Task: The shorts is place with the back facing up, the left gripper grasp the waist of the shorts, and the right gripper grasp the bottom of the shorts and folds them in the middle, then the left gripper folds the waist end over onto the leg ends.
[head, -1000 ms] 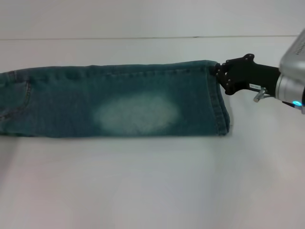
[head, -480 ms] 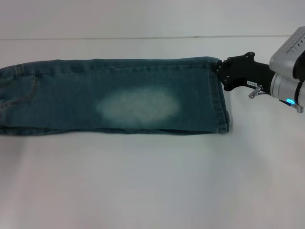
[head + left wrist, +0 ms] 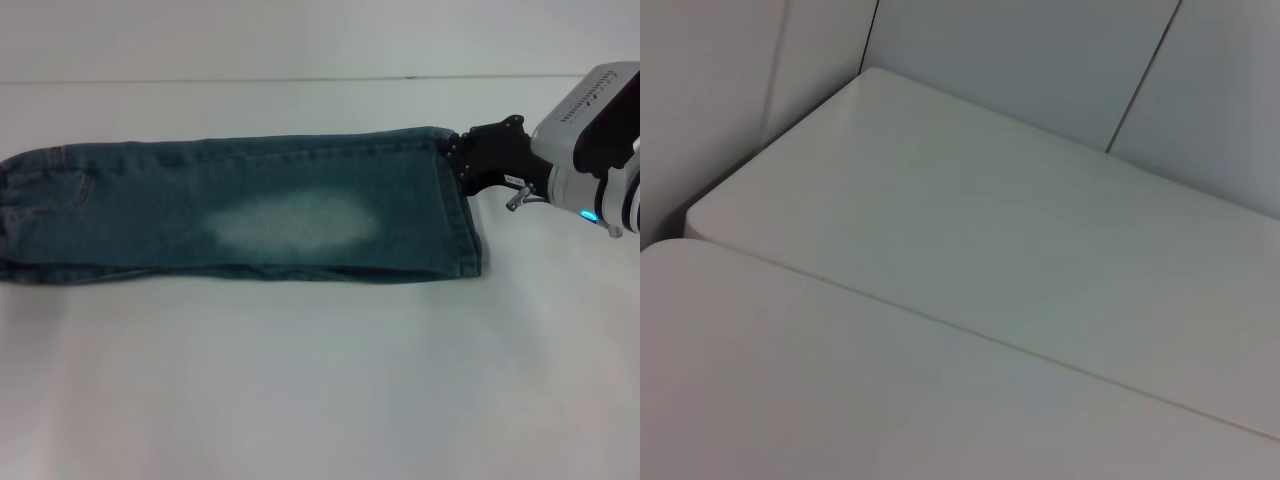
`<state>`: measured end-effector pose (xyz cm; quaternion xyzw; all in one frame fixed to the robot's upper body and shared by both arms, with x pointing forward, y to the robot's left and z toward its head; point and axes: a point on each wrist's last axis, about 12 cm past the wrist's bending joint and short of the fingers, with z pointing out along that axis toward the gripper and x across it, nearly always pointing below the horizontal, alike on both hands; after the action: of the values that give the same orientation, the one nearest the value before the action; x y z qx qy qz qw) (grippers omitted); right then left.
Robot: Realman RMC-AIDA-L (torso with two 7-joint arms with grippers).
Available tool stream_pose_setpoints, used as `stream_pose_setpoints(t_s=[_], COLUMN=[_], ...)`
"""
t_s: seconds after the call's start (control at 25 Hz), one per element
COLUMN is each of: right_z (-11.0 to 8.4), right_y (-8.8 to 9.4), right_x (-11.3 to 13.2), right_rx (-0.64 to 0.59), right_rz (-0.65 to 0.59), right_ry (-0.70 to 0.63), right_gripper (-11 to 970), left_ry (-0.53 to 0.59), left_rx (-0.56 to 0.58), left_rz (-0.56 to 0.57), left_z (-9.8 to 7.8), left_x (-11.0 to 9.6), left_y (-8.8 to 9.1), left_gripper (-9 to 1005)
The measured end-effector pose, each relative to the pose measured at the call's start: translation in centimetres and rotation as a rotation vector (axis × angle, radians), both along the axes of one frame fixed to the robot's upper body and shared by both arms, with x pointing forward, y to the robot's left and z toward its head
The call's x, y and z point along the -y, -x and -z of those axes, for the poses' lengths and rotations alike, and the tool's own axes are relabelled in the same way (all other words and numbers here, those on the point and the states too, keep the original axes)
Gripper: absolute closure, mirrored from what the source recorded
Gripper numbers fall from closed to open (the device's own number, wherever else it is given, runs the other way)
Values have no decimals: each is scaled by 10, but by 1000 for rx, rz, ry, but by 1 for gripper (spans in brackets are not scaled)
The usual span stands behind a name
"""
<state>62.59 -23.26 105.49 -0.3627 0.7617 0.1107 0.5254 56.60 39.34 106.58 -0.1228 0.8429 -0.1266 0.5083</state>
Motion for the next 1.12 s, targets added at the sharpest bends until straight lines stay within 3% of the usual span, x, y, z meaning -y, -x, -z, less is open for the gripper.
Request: stream_pose_setpoints(t_s=[0.6, 0.72, 1.04, 1.12], right_z=[-3, -2, -2, -1], right_y=[-8, -8, -8, -8], right_x=[-10, -11, -12, -11], right_rx=[-1, -5, -8, -8], right_rz=[2, 2, 3, 6], right_ry=[20, 21, 27, 24], right_gripper=[931, 928, 497, 398], left_ry=[7, 13, 21, 23], left_rx=[-10, -9, -11, -9], left_rz=[33, 30, 16, 8], left_z=[3, 3, 5, 5], left_x=[10, 12, 9, 7], left_y=[-4, -5, -1, 0], left_gripper=[926, 869, 718, 637])
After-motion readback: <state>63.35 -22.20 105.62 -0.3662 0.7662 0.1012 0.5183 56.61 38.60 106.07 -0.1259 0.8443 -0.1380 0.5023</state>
